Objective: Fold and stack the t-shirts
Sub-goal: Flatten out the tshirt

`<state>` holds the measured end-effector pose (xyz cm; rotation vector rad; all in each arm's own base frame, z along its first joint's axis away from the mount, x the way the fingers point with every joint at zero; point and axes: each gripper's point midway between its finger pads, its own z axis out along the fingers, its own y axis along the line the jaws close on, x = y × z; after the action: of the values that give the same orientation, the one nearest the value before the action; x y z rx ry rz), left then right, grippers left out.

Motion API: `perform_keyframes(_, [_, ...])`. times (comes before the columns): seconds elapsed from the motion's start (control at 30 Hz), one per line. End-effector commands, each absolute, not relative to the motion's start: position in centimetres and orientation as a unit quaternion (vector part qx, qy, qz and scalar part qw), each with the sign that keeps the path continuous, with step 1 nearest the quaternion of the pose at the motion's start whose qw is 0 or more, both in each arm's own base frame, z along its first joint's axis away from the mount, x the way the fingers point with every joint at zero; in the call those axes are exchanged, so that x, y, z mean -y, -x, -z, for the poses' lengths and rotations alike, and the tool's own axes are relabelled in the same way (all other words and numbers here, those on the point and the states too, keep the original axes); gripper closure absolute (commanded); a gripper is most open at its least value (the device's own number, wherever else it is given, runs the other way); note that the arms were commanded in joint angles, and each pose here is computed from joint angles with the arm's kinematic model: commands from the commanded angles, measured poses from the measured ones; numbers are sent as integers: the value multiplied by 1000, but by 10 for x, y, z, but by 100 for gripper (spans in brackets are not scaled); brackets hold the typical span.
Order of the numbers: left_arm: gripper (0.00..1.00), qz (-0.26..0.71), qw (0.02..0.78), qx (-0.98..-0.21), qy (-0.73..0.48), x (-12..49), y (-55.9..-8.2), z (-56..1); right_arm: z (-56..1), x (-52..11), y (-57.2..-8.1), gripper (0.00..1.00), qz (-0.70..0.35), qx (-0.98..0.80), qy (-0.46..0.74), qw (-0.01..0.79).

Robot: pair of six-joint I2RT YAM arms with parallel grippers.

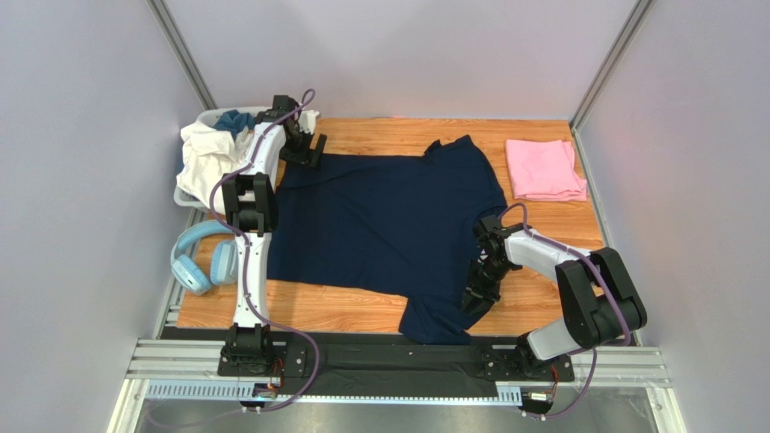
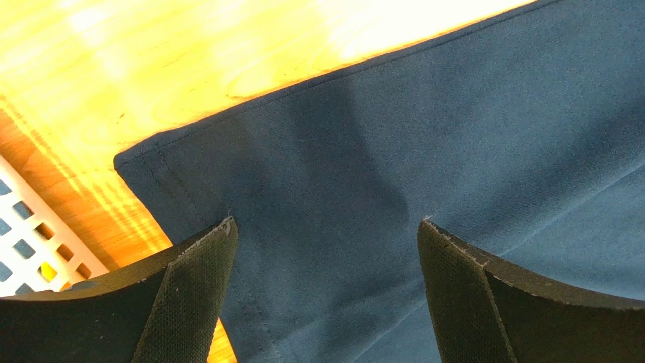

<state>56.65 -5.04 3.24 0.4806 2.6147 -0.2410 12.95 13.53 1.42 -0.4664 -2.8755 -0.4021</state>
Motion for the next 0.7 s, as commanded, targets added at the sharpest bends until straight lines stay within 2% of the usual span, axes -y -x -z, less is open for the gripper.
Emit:
perform_keyframes(0.0, [6,59,215,-960,-172,39,-563,-23,-15,-142,-138,69,153,972,156,83])
perform_keyframes(0.1, [8,-10,209,-962,-178,23,-568,-14,-14,-142,-137,69,154,972,158,84])
perform_keyframes(0.17, [8,-23,213,-959,-184,28,-572,-15,-12,-142,-135,69,153,971,159,90])
perform_keyframes(0.37, [7,-129,272,-930,-209,30,-604,-37,-11,-142,-131,69,156,970,164,93])
perform_keyframes(0.67, [3,-170,311,-907,-229,36,-629,-51,-9,-139,-122,69,153,969,169,98])
